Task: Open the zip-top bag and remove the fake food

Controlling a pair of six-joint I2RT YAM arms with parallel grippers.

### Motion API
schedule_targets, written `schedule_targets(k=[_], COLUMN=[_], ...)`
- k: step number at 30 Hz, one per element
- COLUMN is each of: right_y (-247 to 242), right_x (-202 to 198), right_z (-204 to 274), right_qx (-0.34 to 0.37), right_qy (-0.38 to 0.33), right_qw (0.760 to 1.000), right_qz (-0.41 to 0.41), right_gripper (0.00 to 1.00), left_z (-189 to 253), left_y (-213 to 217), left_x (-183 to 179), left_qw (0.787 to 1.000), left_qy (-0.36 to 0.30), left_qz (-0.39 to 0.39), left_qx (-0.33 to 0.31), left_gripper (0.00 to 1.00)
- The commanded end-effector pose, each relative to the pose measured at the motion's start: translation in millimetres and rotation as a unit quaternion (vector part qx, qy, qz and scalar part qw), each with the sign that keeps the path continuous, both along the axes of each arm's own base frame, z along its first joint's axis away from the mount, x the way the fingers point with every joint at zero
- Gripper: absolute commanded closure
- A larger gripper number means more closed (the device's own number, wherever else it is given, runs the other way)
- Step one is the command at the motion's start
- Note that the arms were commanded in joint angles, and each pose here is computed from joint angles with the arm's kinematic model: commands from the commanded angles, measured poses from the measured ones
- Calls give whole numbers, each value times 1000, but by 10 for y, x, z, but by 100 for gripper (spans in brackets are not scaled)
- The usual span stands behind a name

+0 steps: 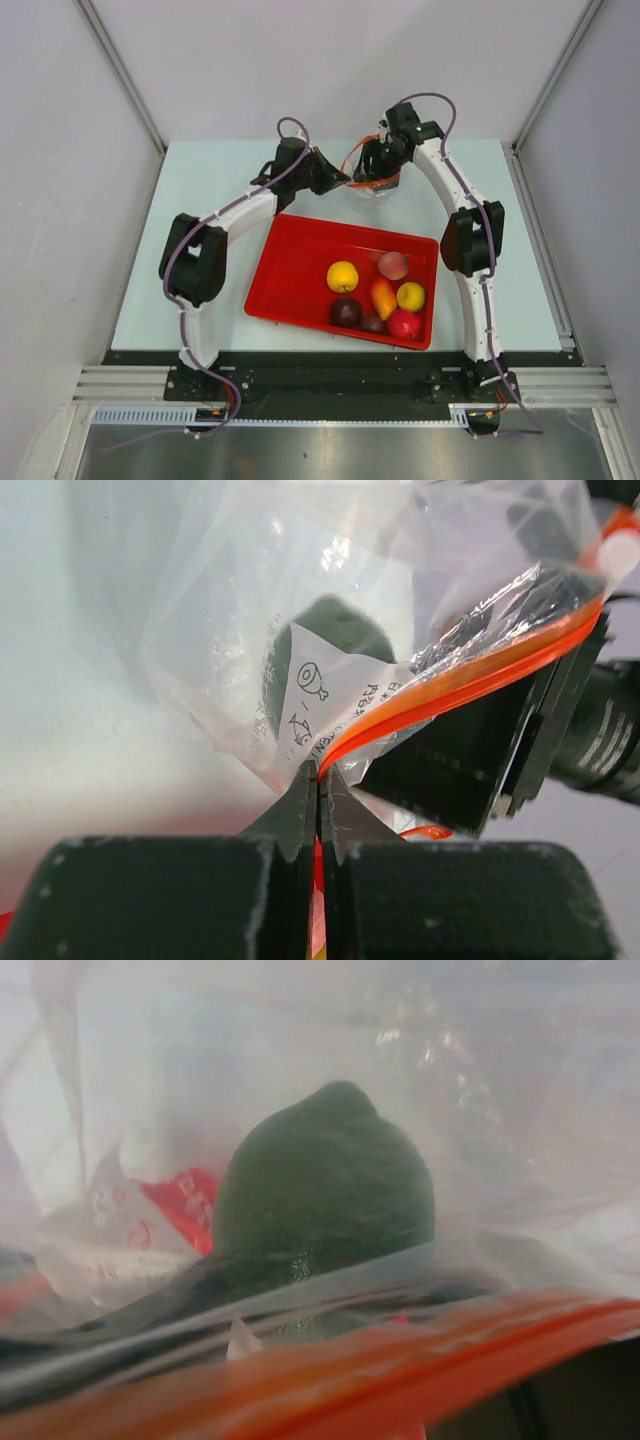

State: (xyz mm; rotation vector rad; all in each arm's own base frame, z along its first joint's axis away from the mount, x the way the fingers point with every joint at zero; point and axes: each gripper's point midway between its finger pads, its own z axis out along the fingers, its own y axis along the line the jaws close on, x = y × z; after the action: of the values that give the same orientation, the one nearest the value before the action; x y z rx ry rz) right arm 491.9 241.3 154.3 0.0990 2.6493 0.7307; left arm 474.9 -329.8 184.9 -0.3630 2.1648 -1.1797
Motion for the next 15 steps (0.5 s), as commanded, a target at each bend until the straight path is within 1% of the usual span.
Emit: schedule_targets(k=[1,2,4,7,9,12,15], right_y=[18,30,23,31,61,141,82], right_x=[-490,-531,-615,-703,-723,-663,-560], right_z=[272,254,230,167,193,369,450], right_qx=[6,-7,-17,-31,-41,-37,-34], right_qy=[24,17,14,15,0,-53,-64], right_qw=[999,999,998,998,997,995,996], right_qz=[44,51,53,56,65,74,57], right_gripper=[68,68,64,65,65,66,68], left_z=[319,381,446,512,545,576,642], left_y=[171,162,155,149,148,144,128], left_x=[100,120,131,130,125,94,67], left_qw=[999,999,999,998,998,998,997], left_qy=[-36,-46,-53,-57,-60,-60,-66], left_qz=[11,8,7,9,9,6,6], left_qx=[-1,0,-3,-12,-15,-21,-28], left_gripper=[100,100,100,100,100,100,100])
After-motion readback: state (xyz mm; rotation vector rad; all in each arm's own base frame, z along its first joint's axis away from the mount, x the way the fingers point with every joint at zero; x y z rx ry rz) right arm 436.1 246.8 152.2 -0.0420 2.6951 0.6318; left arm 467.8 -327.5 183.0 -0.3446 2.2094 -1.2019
